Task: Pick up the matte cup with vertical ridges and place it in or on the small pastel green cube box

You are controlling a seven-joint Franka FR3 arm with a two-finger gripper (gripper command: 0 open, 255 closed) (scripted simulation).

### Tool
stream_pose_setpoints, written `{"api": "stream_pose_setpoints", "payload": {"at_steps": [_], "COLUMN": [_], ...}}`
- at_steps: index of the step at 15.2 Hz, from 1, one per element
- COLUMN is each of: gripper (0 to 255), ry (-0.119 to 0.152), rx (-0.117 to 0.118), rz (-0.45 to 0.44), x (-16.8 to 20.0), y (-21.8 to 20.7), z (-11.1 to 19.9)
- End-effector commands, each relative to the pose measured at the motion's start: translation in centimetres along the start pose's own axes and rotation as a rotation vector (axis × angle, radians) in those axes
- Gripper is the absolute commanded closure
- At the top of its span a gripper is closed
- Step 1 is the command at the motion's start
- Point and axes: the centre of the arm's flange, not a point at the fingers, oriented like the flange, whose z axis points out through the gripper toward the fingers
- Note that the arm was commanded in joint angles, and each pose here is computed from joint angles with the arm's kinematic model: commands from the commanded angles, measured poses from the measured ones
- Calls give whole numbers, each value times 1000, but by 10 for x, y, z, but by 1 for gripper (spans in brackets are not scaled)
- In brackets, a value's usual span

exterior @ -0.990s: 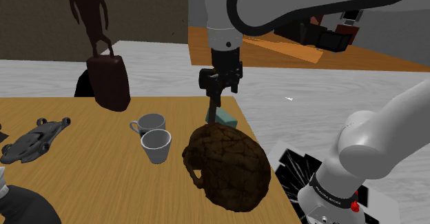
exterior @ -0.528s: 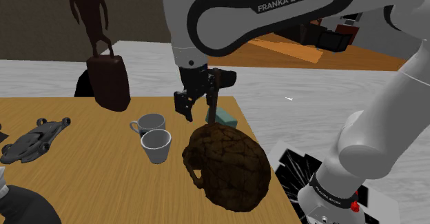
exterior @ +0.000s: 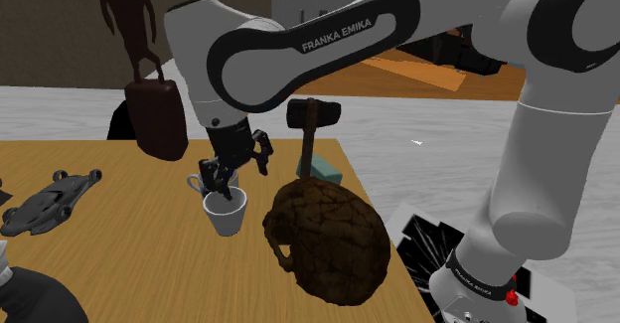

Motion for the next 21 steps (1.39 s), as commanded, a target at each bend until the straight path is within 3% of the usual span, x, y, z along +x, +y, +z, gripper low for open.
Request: {"api": "stream_pose_setpoints", "payload": {"at_steps": [1,7,15,21], "gripper": [0,0,0,0], "ry": [-4,-14,-14,-14], "rx": [-4,-15,-15,-15], "rz": [14,43,43,43], "x": [16,58,57,57], "y": [-24,-83,-83,-83], "z": [8,32,72,72]}}
